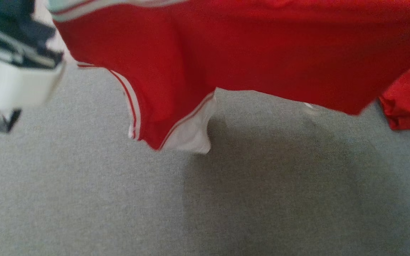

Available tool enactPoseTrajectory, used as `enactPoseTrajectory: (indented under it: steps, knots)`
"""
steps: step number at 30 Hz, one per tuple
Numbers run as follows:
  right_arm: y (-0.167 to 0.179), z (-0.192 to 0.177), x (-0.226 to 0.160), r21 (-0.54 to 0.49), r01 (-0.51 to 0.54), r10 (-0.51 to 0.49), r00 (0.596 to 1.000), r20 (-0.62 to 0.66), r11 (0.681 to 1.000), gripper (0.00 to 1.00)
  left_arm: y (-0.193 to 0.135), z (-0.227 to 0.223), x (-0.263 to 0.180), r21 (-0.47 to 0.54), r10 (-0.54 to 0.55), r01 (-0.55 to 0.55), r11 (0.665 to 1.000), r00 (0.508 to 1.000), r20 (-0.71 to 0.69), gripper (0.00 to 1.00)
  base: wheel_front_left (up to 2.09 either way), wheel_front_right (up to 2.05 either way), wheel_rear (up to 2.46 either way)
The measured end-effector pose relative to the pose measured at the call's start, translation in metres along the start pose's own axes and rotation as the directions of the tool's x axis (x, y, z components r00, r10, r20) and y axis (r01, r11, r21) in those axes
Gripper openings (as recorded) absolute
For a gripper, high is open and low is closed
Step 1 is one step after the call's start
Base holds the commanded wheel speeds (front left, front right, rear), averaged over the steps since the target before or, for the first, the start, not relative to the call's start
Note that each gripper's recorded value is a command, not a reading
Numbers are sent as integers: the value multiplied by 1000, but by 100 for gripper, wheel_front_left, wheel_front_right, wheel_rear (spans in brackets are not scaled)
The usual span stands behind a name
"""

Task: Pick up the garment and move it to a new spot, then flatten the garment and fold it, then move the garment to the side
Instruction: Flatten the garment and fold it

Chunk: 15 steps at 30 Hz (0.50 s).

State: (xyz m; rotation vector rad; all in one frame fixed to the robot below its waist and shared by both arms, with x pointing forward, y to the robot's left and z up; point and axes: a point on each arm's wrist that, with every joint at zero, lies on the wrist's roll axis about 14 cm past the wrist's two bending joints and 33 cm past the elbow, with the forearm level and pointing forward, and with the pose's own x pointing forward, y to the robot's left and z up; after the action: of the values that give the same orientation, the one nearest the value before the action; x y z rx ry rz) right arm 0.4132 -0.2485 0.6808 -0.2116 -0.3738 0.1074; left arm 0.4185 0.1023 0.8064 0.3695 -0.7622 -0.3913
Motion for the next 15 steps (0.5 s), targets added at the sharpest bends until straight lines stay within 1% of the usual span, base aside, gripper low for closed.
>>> enactPoseTrajectory:
  steps: [2, 5, 9, 12, 15]
  knots:
    - [-8, 20, 7, -30, 4, -3, 999, 32, 1000, 0, 4, 18, 11, 2, -12, 12, 1000, 999, 37, 0, 0, 0, 0]
    - [-14, 28, 25, -43, -5, 6, 1000, 30, 999, 0, 10, 15, 28, 1, -25, 25, 1000, 1000, 16, 0, 0, 0, 0]
    - [-8, 7, 58, -31, -47, 46, 999, -28, 998, 0, 12, -28, 48, -54, -34, 28, 998, 995, -99, 0, 0, 0, 0]
    - [2, -16, 89, -12, -84, 83, 994, -73, 996, 0, 18, -71, 61, -32, -34, 29, 999, 983, -182, 0, 0, 0, 0]
    - [10, -33, 123, -20, -112, 110, 991, -78, 994, 0, 28, -104, 80, -8, -10, 9, 1000, 978, -210, 0, 0, 0, 0]
